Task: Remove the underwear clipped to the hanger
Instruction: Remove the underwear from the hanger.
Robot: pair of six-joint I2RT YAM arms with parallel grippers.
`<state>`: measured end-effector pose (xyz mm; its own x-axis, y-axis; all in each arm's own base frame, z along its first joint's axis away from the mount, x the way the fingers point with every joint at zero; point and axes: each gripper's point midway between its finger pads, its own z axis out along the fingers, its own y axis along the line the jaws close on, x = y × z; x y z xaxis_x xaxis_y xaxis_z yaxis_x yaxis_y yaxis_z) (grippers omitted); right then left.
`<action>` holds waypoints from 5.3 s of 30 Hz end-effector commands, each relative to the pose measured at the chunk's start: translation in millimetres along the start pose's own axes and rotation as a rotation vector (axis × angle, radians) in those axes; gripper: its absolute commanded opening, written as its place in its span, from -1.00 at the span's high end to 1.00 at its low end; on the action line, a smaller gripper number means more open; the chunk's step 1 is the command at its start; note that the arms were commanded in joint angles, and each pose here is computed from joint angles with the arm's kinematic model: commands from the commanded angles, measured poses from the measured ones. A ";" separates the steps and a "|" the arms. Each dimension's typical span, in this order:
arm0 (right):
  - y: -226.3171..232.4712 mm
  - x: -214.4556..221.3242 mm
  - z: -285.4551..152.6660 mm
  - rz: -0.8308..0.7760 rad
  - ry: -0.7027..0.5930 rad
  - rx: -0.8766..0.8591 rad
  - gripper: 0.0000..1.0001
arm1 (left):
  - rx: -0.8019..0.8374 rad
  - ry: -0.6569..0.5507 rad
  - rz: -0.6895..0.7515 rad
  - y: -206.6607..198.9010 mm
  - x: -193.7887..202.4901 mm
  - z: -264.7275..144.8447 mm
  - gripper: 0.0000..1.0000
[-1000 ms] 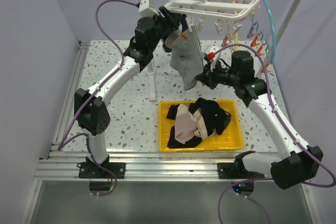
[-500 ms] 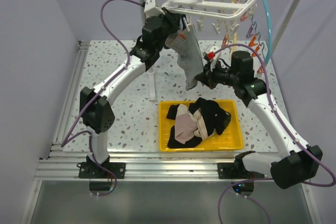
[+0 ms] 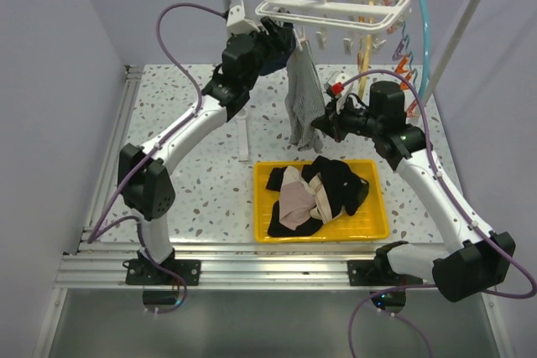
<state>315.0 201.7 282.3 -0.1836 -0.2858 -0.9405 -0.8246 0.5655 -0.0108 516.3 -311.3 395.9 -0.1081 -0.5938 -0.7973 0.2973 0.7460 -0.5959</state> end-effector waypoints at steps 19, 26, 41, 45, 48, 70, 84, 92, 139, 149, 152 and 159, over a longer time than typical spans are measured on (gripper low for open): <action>-6.7 -8.8 1.9 -0.057 -0.017 0.015 1.00 | 0.233 0.080 -0.151 -55.9 -58.5 -76.2 -0.48; -11.9 -7.7 4.5 -0.068 -0.006 0.033 1.00 | 0.241 0.153 -0.152 -72.3 -43.2 -72.4 -0.46; -9.7 -10.0 6.3 -0.078 -0.010 0.029 1.00 | 0.115 0.209 -0.026 -65.8 -8.7 -42.8 -0.40; -7.5 -8.8 6.5 -0.080 -0.007 0.024 1.00 | 0.119 0.198 -0.017 -70.5 -6.9 -36.0 -0.39; -7.1 -8.2 6.9 -0.079 -0.006 0.023 1.00 | 0.122 0.181 -0.013 -75.3 -8.5 -32.0 -0.39; -4.6 -6.3 7.3 -0.079 -0.009 0.020 1.00 | 0.109 0.089 -0.011 -82.4 -17.0 -23.2 0.85; -7.1 -8.8 6.8 -0.086 -0.011 0.032 1.00 | 0.110 0.057 -0.010 -83.8 -33.0 -33.3 0.09; -10.4 -11.0 5.9 -0.102 -0.012 0.050 1.00 | 0.079 0.029 -0.026 -82.4 -50.8 -45.4 -0.45; -35.5 -15.9 12.8 -0.530 0.144 0.249 1.00 | -0.014 0.048 0.134 -76.1 -23.7 -17.2 -0.01; -32.9 -15.0 12.2 -0.525 0.142 0.243 1.00 | 0.016 0.045 0.129 -83.4 -26.7 -17.5 1.00; -32.8 -15.2 12.8 -0.521 0.140 0.243 1.00 | 0.025 0.039 0.123 -85.9 -31.3 -20.9 1.00; -36.3 -16.3 14.5 -0.498 0.128 0.263 1.00 | 0.054 0.023 0.104 -92.1 -46.6 -37.3 -0.39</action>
<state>347.2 197.8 278.6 0.0822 -0.6551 -0.7510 -0.7132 0.4877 -0.5035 478.9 -355.3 431.7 -0.1742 -0.4370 -0.8824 0.3044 0.8283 -0.4703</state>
